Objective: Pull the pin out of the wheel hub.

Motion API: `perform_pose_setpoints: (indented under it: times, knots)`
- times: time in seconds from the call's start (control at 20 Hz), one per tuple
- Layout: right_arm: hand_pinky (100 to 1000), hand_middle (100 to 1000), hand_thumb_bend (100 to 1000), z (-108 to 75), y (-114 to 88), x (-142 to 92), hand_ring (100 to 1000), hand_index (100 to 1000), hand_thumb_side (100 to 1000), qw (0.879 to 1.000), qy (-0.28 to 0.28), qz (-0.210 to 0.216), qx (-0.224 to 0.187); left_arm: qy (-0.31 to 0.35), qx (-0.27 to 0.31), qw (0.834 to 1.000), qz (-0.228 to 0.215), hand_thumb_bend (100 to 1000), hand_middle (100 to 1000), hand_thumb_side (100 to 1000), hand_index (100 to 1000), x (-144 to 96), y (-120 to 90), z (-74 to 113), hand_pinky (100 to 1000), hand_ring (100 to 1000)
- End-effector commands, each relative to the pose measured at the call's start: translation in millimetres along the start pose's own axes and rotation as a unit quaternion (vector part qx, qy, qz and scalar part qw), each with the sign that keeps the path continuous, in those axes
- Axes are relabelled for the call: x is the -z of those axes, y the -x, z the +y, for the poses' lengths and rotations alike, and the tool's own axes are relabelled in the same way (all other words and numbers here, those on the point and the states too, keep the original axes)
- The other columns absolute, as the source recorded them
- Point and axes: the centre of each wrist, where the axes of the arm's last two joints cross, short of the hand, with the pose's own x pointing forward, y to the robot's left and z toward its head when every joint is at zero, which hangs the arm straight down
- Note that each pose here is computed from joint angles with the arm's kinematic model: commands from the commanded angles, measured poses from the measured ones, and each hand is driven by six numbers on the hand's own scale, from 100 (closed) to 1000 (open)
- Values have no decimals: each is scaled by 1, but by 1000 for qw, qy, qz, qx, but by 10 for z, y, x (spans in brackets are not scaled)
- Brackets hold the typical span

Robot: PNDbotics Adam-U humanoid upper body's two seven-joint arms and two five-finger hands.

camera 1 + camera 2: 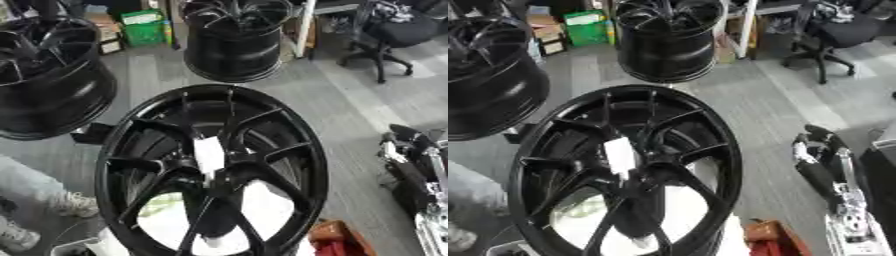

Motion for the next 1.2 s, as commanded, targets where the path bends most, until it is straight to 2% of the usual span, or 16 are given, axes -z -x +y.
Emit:
perform_pose_setpoints:
  times: [0.05, 0.25, 0.55, 0.9, 1.2]
  knots:
    - [642, 638, 100, -17, -50, 33, 522, 781, 341, 1000, 4, -11, 0, -58, -49, 995, -64, 119, 697, 476, 787, -27, -329, -10, 672, 625]
    - [642, 638, 100, 7, -52, 26, 522, 781, 341, 1000, 0, -11, 5, -88, -159, 977, -116, 100, 661, 494, 762, -99, -677, -320, 649, 597]
    - [642, 637, 100, 8, -60, 32, 522, 781, 341, 1000, 4, -13, 8, -125, -272, 943, -148, 100, 639, 488, 745, -231, -1049, -598, 640, 584]
    - [642, 637, 100, 19, -62, 27, 522, 781, 341, 1000, 3, -13, 11, -142, -342, 917, -147, 100, 632, 484, 733, -280, -1191, -845, 644, 585]
    - [642, 637, 100, 24, -73, 30, 522, 781, 343, 1000, 3, -15, 12, -141, -362, 910, -146, 100, 631, 486, 735, -285, -1246, -973, 646, 585]
